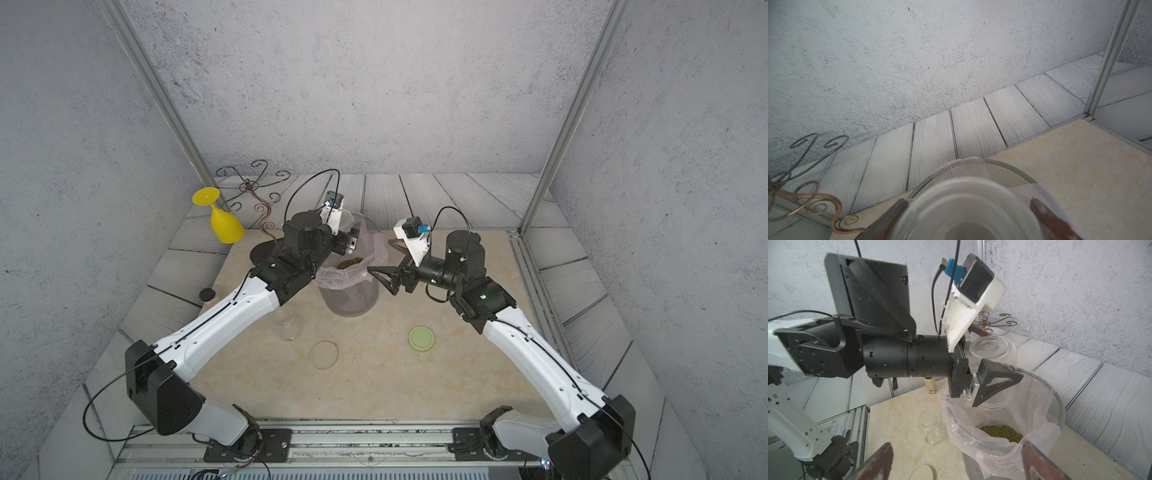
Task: Empty moldy mung beans from jars
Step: Pour the moldy mung beans from the jar into the trash bin.
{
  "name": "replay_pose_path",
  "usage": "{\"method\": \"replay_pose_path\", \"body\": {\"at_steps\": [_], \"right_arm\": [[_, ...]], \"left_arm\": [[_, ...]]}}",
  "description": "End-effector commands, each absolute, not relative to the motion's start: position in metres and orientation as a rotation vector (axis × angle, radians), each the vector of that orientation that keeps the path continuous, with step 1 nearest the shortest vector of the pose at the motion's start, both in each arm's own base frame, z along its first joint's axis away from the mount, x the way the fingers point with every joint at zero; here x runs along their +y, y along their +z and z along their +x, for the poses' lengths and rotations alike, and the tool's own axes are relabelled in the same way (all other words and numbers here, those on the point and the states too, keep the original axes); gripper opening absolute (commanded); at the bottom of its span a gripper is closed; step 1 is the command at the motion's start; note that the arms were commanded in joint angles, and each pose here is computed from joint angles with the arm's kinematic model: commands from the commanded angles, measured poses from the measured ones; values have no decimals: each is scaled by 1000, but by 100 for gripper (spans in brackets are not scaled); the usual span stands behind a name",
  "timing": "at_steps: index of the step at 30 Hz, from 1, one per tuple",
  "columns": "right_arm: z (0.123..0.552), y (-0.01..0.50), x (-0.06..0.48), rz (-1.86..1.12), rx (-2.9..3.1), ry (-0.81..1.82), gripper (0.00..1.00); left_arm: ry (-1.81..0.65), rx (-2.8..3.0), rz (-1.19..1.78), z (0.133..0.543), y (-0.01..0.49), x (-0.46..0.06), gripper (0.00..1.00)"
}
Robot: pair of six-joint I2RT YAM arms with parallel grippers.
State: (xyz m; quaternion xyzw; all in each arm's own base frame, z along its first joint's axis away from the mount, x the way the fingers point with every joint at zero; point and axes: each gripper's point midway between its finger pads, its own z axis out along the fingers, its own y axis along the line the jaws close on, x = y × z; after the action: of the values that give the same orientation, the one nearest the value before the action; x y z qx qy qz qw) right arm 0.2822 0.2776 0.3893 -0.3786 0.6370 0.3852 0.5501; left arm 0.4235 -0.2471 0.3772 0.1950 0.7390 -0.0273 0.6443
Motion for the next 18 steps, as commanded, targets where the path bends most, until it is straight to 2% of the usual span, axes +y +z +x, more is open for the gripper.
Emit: {"method": "replay_pose_path", "body": {"at_steps": [1,11,18], "right_arm": [[275,405,270,-883,1457,888,95],[273,404,267,-877,1451,868,96],[272,403,268,-881,1452,881,96]], "left_arm": [[20,1565,430,421,423,-249,48],[52,1537,387,415,426,-245,47],[119,1535,394,425,421,-248,47]]}}
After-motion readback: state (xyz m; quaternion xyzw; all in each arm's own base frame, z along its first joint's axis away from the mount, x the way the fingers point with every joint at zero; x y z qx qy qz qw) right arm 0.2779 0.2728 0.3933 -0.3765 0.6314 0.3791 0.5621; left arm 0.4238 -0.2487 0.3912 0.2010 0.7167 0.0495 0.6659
